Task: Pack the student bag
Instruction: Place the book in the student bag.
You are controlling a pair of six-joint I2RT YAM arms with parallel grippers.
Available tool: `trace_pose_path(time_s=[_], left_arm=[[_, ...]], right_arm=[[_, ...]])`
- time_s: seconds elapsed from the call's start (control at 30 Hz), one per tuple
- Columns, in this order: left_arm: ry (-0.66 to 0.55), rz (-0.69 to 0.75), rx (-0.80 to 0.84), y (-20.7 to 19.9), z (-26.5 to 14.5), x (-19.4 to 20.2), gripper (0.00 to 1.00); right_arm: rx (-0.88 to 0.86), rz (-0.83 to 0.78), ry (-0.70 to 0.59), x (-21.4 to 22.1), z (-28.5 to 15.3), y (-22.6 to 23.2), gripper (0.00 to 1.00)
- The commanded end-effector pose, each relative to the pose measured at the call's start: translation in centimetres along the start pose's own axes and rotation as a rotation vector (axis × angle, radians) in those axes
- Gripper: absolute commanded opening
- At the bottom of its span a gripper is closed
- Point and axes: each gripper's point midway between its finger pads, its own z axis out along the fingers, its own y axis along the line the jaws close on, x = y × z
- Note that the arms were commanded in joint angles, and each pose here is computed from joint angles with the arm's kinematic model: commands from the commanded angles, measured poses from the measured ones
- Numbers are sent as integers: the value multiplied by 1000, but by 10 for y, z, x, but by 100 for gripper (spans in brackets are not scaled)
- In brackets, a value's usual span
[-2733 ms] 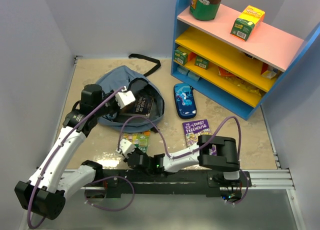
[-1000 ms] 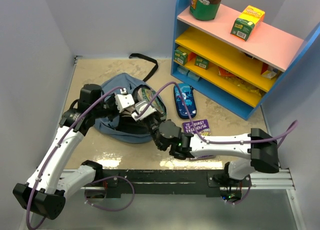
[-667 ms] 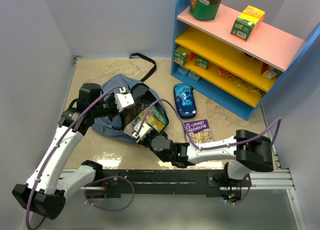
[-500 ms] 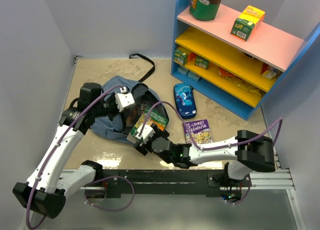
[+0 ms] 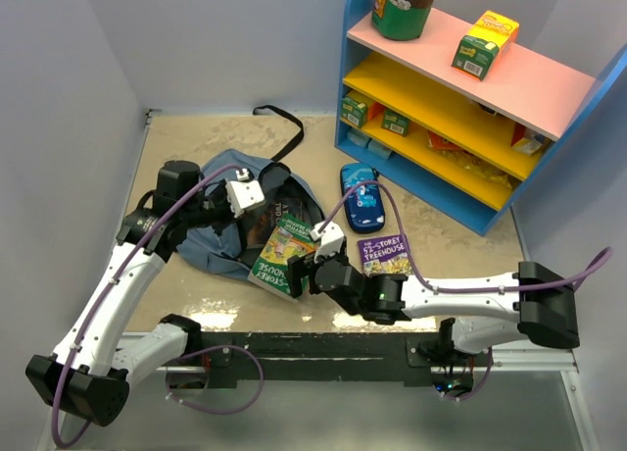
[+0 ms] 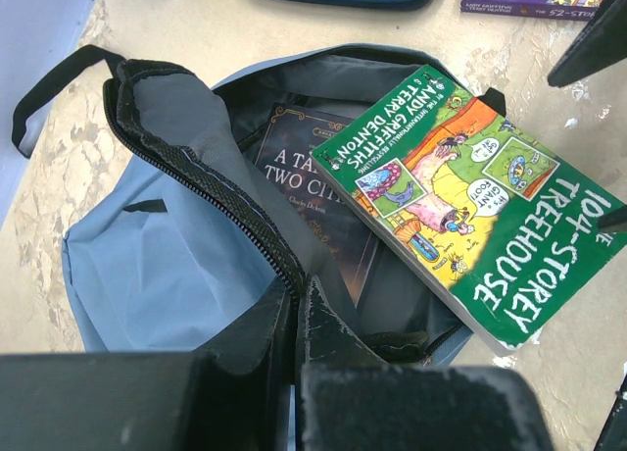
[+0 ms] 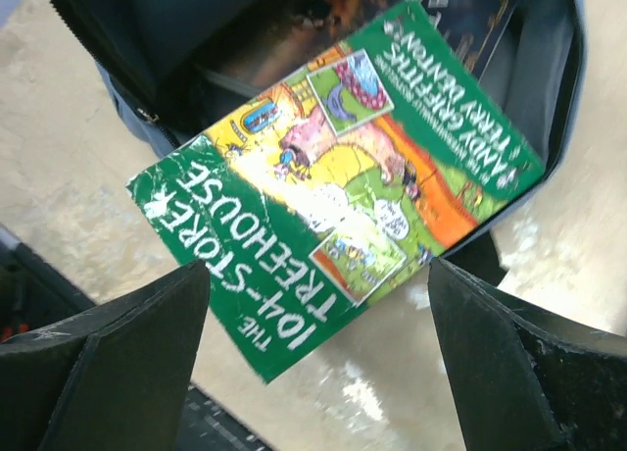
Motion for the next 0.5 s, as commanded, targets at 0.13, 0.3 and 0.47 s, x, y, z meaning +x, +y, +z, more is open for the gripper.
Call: trace_pose_path(time_s=[0.13,0.3,0.47], left_arm=[[-112,70,-43,14,-11,-38,0],[-120,62,-37,15,-13,-43,0],[-111,66,-40,15,-13,-41,0]], right_arm=[[-125,347,159,36,-12,23,99],[-183,427,240,59,-1,24,99],[-258,548,192,55,5,14,99]])
